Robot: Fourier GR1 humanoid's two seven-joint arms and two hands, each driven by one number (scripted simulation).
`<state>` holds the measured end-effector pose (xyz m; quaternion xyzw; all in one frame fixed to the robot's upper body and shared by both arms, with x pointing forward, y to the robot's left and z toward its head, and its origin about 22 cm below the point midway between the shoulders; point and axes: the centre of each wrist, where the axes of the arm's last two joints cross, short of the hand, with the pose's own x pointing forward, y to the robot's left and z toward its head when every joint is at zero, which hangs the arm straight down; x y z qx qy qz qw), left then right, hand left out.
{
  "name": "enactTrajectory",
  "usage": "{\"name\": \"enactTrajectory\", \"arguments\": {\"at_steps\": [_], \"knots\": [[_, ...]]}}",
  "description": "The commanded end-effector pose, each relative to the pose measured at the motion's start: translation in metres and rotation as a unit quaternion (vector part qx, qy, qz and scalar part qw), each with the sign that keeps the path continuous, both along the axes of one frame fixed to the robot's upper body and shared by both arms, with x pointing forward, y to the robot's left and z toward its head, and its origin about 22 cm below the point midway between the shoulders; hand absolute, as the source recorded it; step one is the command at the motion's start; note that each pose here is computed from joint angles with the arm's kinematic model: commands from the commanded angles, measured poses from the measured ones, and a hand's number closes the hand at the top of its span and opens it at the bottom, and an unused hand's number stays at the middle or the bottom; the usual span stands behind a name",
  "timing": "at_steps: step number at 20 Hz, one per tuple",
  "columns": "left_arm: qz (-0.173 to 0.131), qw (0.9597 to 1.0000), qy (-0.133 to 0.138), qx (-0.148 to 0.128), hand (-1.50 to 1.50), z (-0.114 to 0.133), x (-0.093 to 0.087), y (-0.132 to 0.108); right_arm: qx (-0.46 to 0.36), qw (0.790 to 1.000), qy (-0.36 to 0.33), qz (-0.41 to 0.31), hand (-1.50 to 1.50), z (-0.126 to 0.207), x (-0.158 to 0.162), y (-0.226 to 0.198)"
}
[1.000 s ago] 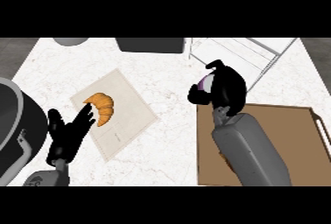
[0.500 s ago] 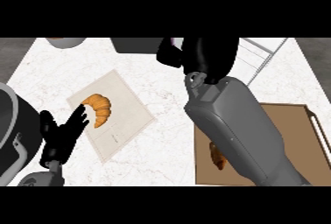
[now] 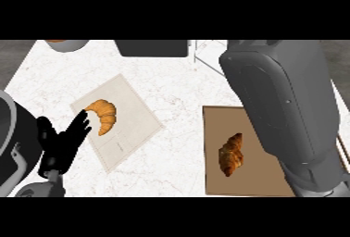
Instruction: Pick the can from the tray and place it in the tiered shelf
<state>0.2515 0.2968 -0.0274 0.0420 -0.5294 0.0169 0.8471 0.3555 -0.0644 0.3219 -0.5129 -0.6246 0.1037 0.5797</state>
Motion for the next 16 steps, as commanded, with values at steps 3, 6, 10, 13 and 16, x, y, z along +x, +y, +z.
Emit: {"name": "enactTrajectory", "arguments": {"at_steps": [3,6,10,13,16], "knots": [[-0.005,1.0000,0.004,0.002,0.00,0.002,0.004,-0.015,0.036,0.996,0.033,-0.071,1.50,0.033,0.031,-0.039],[-0.001,1.0000,0.004,0.002,0.00,-0.007,-0.006,-0.003,0.020,0.998,0.025,-0.062,1.50,0.040,0.036,-0.071],[-0.008,1.0000,-0.004,-0.001,0.00,0.004,0.007,-0.004,0.025,0.998,0.035,-0.050,1.50,0.047,0.054,-0.107],[0.003,1.0000,0.001,0.001,0.00,-0.002,0.013,-0.015,0.012,0.997,0.074,-0.034,1.50,0.018,0.066,-0.085],[0.000,1.0000,0.000,0.000,0.00,-0.004,-0.003,-0.005,-0.009,0.996,0.081,-0.040,1.50,0.024,0.075,-0.098]]}}
